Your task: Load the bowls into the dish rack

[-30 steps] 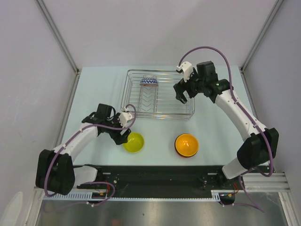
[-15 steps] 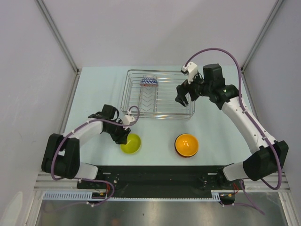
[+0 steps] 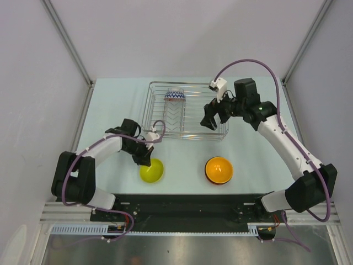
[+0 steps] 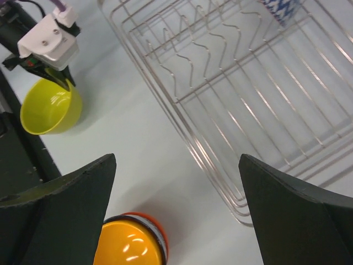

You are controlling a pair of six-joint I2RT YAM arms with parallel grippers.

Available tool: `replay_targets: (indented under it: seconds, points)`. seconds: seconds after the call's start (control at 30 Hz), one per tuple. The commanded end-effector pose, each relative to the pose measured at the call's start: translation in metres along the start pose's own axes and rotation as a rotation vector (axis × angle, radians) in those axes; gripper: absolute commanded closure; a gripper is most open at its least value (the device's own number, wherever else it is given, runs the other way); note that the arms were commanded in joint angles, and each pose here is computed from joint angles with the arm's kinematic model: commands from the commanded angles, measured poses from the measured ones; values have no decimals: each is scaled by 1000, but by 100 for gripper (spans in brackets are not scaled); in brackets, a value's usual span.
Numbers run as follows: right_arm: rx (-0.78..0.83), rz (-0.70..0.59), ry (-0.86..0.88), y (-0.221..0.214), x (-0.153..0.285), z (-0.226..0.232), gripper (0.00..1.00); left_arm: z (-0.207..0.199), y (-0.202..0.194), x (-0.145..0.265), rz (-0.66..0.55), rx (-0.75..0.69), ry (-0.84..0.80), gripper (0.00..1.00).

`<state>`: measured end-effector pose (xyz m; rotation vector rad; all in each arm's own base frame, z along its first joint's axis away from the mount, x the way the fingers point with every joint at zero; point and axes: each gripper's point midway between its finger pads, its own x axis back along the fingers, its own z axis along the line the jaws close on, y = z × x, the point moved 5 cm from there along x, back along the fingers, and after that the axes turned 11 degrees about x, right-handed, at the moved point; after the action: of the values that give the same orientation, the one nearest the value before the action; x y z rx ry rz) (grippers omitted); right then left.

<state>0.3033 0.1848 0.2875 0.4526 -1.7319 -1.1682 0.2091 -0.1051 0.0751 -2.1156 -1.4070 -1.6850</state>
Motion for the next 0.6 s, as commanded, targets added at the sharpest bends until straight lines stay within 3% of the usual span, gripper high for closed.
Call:
replay_targets:
  seconds: [0.0,0.37,0.57]
  points:
    - [-84,-71,101,8,-1,17,0,-22,36,23,-118,-87,-101,100]
    - [-444,-134,489,28,-34,34,1,-60,157,113,-545,-285,-102,100]
    - [-540,-224,629,56,-37,24,0,-67,178,121,-613,-334,-112,100]
